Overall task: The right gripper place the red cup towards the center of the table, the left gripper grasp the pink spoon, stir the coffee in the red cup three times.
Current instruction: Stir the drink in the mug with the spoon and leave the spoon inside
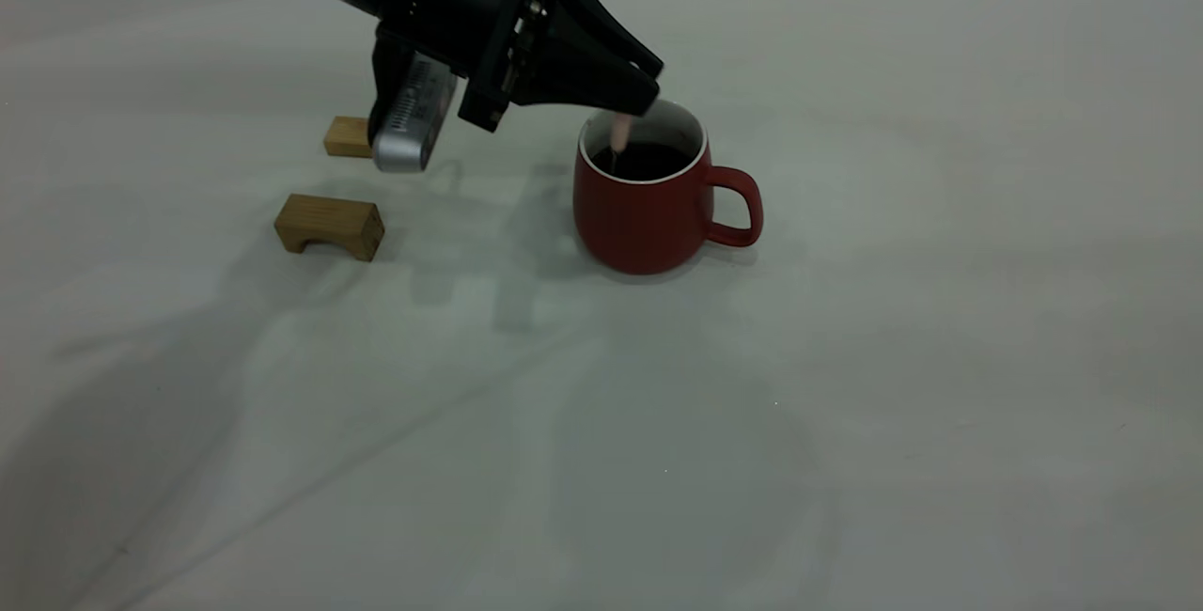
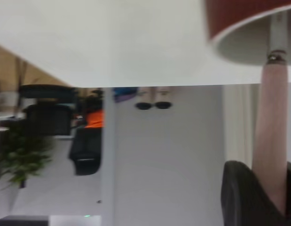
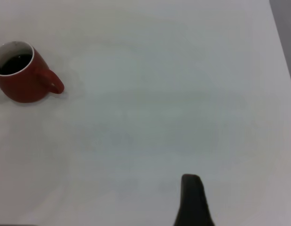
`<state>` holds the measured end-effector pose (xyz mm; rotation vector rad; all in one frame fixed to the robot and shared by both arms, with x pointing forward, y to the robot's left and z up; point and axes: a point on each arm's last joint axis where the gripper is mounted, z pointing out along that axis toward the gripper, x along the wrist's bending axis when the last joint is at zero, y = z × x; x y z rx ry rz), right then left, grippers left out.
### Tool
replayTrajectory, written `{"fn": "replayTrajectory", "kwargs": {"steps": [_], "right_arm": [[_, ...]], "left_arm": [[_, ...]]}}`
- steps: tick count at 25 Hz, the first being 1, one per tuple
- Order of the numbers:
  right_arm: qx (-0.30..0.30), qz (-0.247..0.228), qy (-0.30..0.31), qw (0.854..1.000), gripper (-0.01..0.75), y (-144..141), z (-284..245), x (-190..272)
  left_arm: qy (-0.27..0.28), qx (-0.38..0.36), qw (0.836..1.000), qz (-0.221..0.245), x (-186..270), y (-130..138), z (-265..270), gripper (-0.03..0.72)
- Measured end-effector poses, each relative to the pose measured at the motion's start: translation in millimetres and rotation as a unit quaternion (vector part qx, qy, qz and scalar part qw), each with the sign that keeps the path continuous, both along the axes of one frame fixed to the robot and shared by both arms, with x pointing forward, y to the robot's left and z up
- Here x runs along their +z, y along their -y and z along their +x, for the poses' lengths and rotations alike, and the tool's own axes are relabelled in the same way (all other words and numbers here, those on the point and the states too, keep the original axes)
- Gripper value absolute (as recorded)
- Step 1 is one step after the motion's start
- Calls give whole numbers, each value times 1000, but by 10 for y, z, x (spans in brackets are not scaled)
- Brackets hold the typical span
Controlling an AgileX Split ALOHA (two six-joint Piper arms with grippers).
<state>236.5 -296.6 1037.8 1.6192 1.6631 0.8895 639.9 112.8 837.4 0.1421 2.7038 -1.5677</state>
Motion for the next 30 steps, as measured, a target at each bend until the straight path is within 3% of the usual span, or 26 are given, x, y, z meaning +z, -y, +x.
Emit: {"fn": "replayTrajectory", "kwargs": {"steps": [4,17,25,30], "right_arm": [[0,0,0,1000,591,0,0,0],[0,0,0,1000,591,0,0,0],[0,0,0,1000,591,0,0,0],[0,0,0,1000,591,0,0,0]], "left_arm": [[15,26,999,-12,19,55,42,173],[17,-53,998,22,-24,165,-114,186],[51,-112,992,23,183,204,5,525],[58,-194,978,42,423,189,32,578]]}}
